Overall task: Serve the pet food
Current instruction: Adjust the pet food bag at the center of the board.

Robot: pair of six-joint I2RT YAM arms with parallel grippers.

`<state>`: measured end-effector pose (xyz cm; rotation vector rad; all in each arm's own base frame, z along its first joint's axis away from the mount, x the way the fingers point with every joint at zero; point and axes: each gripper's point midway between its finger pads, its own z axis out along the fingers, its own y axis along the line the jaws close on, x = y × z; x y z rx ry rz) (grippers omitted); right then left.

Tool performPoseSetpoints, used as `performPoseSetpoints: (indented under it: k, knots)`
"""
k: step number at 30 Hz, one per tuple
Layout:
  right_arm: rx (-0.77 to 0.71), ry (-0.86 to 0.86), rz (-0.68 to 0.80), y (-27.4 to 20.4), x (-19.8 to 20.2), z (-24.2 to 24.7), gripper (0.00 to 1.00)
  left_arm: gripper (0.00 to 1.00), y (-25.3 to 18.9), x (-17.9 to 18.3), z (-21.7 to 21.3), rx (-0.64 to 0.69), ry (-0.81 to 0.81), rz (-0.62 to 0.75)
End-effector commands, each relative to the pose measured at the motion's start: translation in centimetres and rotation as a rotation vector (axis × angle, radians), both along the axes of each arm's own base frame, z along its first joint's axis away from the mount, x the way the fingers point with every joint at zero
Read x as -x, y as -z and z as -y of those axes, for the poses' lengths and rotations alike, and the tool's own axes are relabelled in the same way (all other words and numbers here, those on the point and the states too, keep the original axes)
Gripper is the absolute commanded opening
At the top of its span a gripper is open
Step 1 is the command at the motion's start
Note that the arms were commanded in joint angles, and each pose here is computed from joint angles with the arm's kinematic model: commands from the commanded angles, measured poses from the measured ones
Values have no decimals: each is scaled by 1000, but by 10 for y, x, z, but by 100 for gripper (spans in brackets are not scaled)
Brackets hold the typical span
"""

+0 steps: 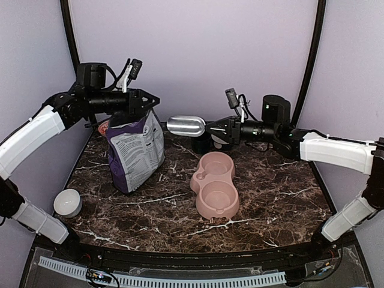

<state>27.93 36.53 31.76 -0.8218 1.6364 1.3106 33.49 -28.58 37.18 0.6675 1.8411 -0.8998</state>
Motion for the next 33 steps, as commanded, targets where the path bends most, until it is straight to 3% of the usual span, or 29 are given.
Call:
performPoseSetpoints:
  k: [1,10,15,25,33]
  knots:
    - [4,74,56,-6,-11,13,0,41,-33,3,-50,-137,-212,97]
    - [12,92,33,6,-31,16,0,62,-35,-2,-130,-436,-548,116]
    - [11,81,23,9,-32,14,0,70,-22,-9,-141,-542,-585,83]
    - [21,68,9,18,-24,18,0,65,13,-44,-146,-662,-545,12]
    - [29,66,9,23,-18,23,0,50,31,-68,-144,-643,-469,-12]
